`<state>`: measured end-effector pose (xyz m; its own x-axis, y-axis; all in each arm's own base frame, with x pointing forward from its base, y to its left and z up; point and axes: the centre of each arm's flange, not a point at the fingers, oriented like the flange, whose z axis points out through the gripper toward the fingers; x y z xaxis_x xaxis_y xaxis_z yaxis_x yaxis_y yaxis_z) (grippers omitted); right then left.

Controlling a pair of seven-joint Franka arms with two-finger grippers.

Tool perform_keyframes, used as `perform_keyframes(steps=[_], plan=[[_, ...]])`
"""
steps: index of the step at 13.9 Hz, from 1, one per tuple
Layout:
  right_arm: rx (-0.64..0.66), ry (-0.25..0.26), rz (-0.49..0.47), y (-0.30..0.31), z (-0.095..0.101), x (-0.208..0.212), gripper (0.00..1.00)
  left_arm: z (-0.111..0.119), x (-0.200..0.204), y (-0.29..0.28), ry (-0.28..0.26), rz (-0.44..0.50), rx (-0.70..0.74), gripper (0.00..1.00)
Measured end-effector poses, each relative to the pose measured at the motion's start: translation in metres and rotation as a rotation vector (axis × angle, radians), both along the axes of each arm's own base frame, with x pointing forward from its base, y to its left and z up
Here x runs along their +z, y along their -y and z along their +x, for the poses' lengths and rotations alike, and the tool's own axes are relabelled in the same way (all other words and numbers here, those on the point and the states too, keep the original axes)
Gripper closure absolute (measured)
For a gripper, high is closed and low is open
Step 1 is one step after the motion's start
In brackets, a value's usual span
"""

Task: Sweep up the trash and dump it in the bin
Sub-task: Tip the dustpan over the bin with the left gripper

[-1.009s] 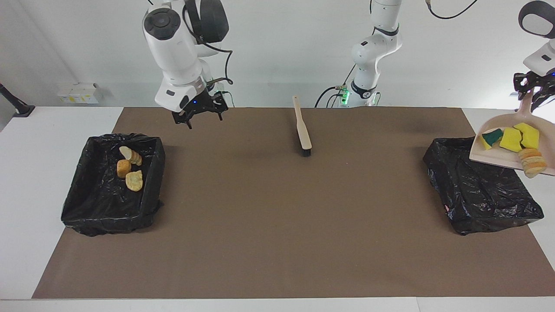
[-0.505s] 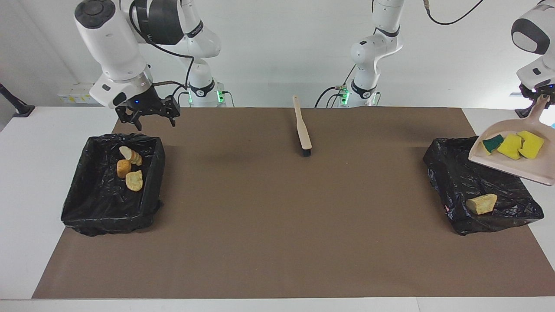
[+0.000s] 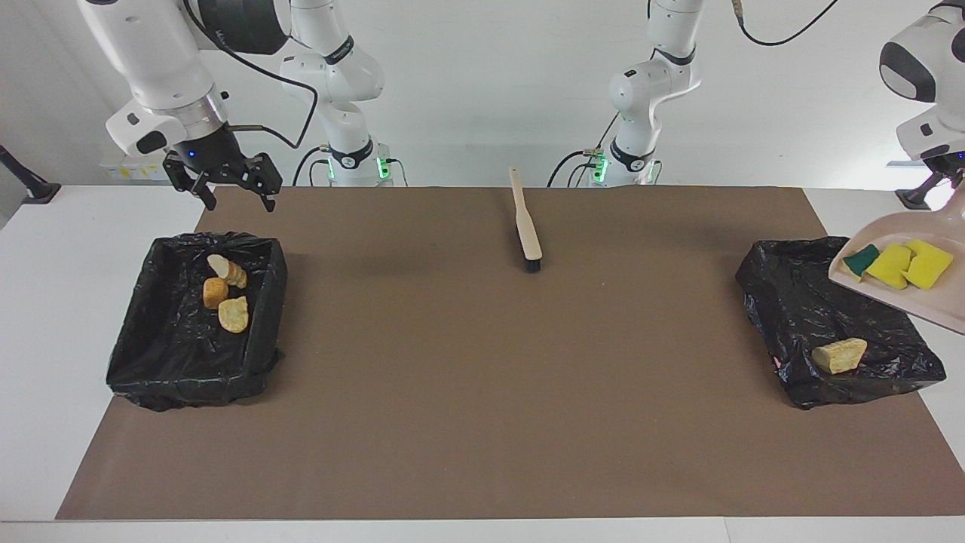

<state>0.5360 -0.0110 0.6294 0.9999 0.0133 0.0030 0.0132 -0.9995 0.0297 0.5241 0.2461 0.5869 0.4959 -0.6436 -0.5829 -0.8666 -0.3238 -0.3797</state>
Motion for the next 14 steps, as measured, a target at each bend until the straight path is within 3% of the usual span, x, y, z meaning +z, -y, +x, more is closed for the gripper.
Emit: perform_keyframes(steps=[5,11,14], plan=[[0.000,-0.008,0.001,0.000,0.000,-0.004,0.00,0.023,-0.003,0.013,0.054,0.041,-0.134,0.68],[0.004,-0.025,0.003,-0.003,-0.003,-0.008,0.00,0.039,-0.005,0.032,-0.025,0.205,-0.256,0.68],[0.007,-0.034,0.003,-0.004,-0.009,-0.011,0.00,0.047,-0.001,0.052,-0.029,0.240,-0.300,0.68]])
